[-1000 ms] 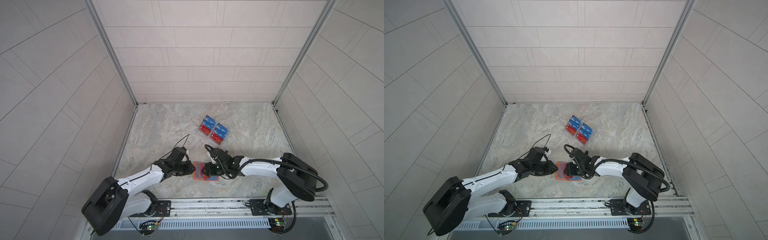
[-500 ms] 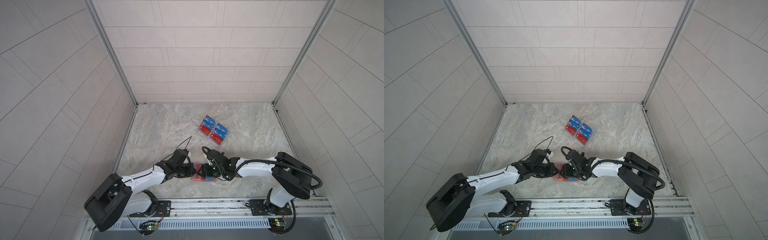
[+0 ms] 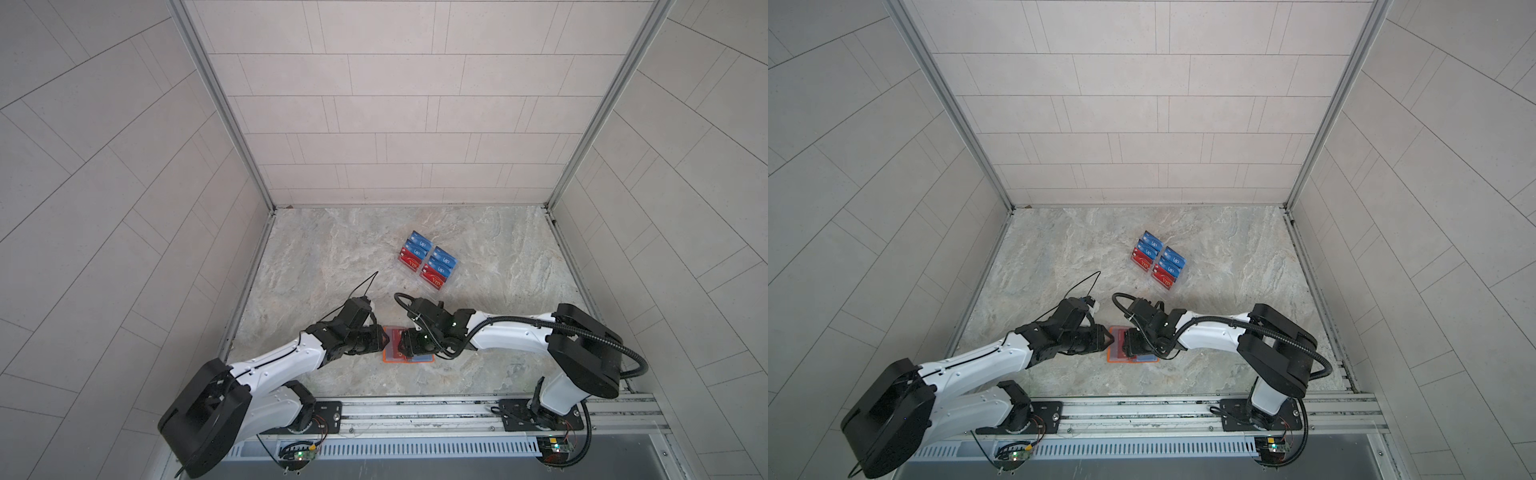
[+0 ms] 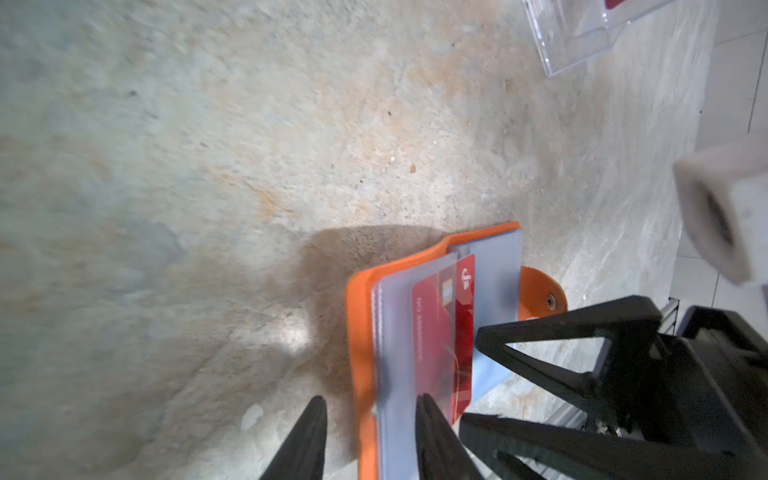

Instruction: Put the credit cards into the card holder

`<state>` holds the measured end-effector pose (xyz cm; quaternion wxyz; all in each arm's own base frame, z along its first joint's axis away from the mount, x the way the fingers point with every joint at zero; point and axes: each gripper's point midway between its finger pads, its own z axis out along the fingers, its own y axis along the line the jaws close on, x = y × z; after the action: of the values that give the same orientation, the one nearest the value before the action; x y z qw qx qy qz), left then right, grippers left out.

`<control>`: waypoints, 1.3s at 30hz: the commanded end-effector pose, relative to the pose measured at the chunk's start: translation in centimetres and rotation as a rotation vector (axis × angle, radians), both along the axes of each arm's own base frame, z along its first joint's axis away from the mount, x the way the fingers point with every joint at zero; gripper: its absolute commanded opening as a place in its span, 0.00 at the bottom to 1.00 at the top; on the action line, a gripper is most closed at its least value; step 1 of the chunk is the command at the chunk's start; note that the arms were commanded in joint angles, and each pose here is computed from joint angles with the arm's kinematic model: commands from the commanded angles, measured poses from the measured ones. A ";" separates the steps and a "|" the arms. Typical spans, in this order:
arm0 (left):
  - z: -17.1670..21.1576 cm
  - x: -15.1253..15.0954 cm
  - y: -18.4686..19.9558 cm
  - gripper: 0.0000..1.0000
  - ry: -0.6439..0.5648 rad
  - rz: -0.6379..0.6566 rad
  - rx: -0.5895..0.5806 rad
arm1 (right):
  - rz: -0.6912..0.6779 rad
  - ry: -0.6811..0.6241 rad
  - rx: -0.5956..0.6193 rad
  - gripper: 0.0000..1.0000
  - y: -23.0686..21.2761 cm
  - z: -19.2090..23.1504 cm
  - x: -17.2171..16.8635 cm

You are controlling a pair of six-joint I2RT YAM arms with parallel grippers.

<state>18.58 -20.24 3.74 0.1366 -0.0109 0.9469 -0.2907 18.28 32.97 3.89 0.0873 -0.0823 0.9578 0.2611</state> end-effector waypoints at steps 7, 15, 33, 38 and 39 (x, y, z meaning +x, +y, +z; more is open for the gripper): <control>-0.4 0.1 -0.2 0.26 0.016 -0.020 0.003 | 0.017 0.031 -0.004 0.56 0.5 -0.7 -0.4; -0.8 -0.5 -0.6 0.19 0.032 -0.024 -0.030 | 0.038 0.046 0.012 0.55 1.6 -0.6 -0.2; -1.0 -1.0 -1.2 0.23 0.051 -0.031 -0.060 | 0.075 0.080 0.074 0.53 4.0 -0.3 -0.1; -1.2 -1.1 -1.1 0.25 0.055 -0.032 -0.058 | 0.080 0.064 0.074 0.53 4.0 0.1 0.0; -1.2 -1.1 -1.1 0.26 0.056 -0.033 -0.056 | 0.081 0.058 0.075 0.53 4.0 0.3 0.1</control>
<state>17.84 -20.78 2.50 0.1102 -0.0175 0.9456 -0.3057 18.15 36.18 3.64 0.0454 -0.1052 0.9495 0.2921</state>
